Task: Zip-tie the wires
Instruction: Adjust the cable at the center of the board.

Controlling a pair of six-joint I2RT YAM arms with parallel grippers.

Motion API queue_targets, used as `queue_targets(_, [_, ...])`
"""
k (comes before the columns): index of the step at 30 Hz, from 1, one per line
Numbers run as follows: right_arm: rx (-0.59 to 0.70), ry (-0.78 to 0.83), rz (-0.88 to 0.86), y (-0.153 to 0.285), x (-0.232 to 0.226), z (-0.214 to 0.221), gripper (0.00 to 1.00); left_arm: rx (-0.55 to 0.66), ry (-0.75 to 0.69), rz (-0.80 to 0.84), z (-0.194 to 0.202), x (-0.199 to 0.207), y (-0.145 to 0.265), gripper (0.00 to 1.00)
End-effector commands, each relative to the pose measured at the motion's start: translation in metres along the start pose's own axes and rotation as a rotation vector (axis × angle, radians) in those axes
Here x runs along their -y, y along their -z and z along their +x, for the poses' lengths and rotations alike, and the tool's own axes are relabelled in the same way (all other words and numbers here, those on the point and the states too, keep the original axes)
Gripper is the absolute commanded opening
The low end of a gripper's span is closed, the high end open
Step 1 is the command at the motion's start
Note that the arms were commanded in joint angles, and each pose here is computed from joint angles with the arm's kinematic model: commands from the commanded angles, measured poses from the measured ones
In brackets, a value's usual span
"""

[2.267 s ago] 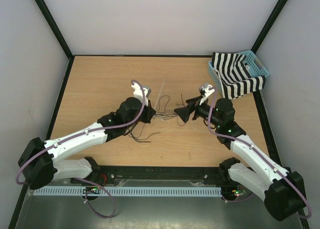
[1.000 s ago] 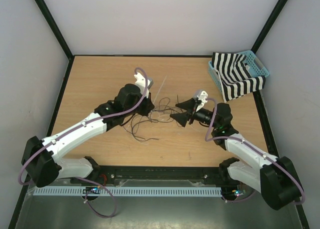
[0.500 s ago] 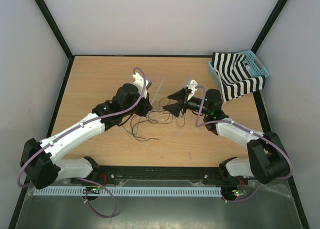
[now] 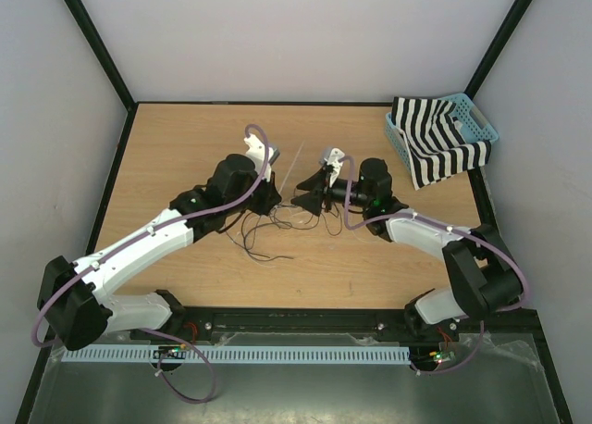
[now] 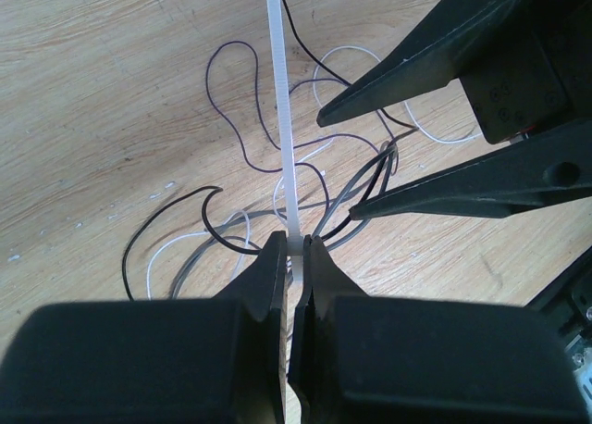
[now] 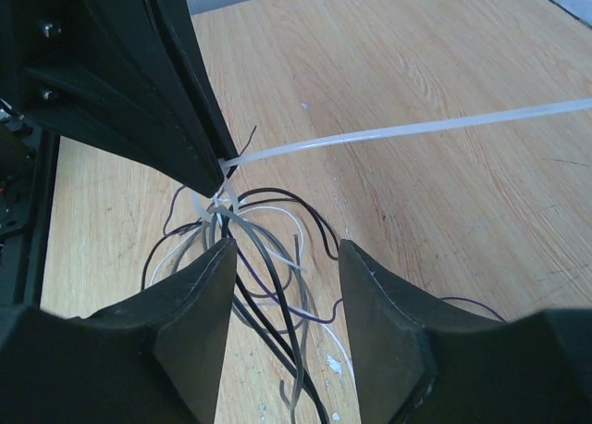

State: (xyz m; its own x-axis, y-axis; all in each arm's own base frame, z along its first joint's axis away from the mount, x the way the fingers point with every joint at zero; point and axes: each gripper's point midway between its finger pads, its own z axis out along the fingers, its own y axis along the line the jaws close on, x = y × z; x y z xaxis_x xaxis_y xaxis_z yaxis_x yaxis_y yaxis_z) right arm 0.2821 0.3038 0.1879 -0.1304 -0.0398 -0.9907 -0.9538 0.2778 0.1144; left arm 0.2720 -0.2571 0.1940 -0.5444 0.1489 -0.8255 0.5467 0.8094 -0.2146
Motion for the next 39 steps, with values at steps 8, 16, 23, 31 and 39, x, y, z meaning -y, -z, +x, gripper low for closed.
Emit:
queue_targets(8, [-0.031,0.044,-0.014,-0.005,0.0,-0.003,0.32,0.067,0.007,0.007,-0.022,0.002,0.011,0.0])
queue_targets(16, [-0.032,0.082,0.054,0.008,0.002,-0.015,0.09,0.058,0.028,-0.02,-0.016,-0.011,0.011,0.0])
queue_targets(23, [-0.044,0.087,0.184,0.031,0.008,-0.018,0.0,0.067,0.057,-0.062,-0.012,-0.03,0.019,0.0])
queue_targets(31, [-0.077,0.065,0.26,0.045,0.016,-0.01,0.0,0.094,0.062,-0.093,-0.018,-0.041,0.031,0.0])
queue_targets(39, [-0.043,0.026,0.378,0.065,0.033,-0.012,0.0,0.123,0.058,-0.129,-0.027,-0.051,0.044,0.0])
